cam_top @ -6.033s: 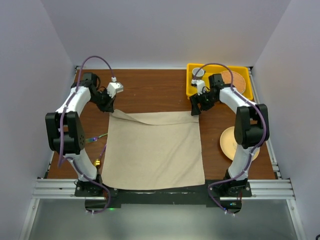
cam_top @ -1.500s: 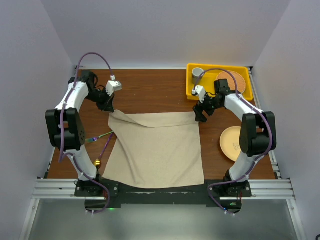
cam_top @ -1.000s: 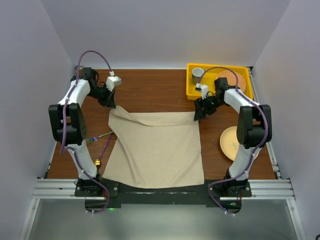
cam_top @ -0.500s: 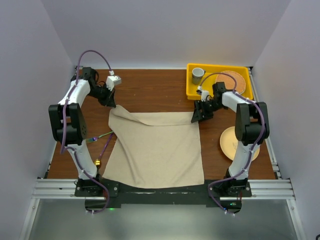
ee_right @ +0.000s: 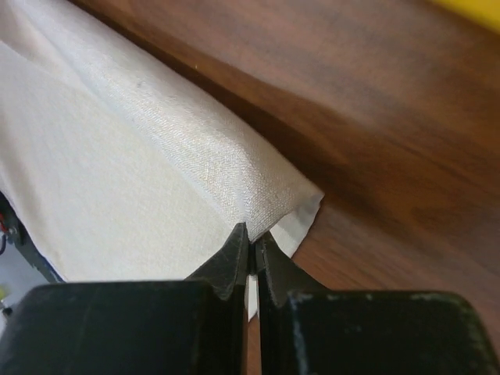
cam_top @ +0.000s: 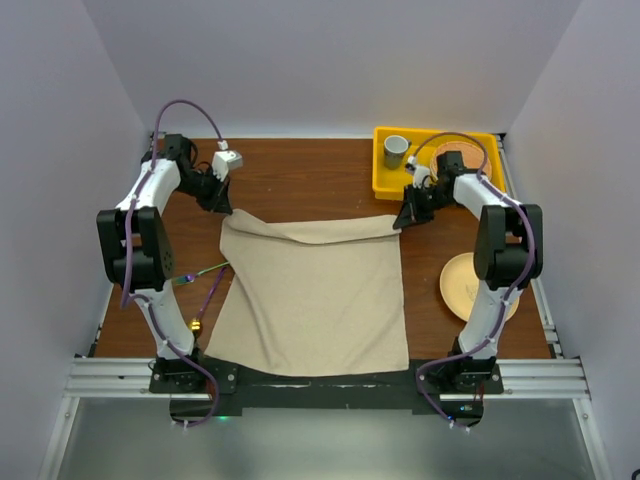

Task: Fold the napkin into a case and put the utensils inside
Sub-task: Fold and flatten the napkin at the center of the board.

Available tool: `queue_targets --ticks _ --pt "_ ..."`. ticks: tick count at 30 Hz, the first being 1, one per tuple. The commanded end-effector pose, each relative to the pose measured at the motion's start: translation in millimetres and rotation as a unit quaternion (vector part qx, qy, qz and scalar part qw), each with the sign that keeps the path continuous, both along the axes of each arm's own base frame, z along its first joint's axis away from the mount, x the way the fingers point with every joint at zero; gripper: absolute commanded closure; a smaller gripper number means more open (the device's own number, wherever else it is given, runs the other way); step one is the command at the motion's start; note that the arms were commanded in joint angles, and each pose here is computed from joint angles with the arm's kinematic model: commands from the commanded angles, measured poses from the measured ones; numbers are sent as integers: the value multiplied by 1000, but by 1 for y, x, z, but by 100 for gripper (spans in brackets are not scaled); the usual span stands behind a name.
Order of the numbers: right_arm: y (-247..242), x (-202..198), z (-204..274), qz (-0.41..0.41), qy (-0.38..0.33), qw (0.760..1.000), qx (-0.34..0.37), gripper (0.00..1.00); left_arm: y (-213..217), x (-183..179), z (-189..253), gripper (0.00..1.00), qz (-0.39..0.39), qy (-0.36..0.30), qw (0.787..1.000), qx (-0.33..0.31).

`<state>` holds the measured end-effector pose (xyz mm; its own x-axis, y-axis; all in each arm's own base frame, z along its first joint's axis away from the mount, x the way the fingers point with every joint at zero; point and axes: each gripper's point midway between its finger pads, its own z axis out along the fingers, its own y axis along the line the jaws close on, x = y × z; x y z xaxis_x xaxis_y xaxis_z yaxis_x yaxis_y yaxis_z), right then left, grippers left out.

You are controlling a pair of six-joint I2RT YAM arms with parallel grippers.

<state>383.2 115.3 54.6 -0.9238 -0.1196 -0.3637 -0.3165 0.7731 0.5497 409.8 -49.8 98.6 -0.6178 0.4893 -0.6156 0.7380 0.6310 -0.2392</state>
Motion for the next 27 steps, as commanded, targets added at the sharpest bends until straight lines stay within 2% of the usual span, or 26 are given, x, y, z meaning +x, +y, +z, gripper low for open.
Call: queue_targets --ticks 1,5,10,16,19,20,22,23,25,26,27 --pt "-11 17 23 -4 -26 1000 -6 100 -3 8 26 100 2 -41 999 -14" --pt "-24 33 40 -29 -41 999 2 100 -7 18 37 100 15 -55 998 -31" --pt "-44 70 70 -52 -82 995 1 100 -9 48 63 100 36 -102 993 -51" --pt "-48 77 101 -43 -110 993 -1 100 -13 71 102 100 23 -148 987 -56" --pt "-47 62 106 -30 -103 994 0 100 -10 57 105 100 -7 -162 986 -35" --pt "-45 53 112 -26 -105 994 0 100 -10 45 96 100 -14 -145 989 -30" --pt "-43 28 98 -18 -70 997 2 100 -7 29 96 100 -46 -159 986 -11" --pt "-41 16 104 -14 -71 997 5 100 -8 9 82 100 -58 -128 990 -10" --pt "-40 -16 86 -6 -29 1000 3 100 -8 -13 81 100 -94 -132 987 3" --pt "-41 -27 81 -2 -17 1000 -5 100 -9 -39 66 100 -107 -92 990 1" --pt "-43 -42 81 1 -4 1000 -11 100 -9 -53 61 100 -118 -82 990 4"
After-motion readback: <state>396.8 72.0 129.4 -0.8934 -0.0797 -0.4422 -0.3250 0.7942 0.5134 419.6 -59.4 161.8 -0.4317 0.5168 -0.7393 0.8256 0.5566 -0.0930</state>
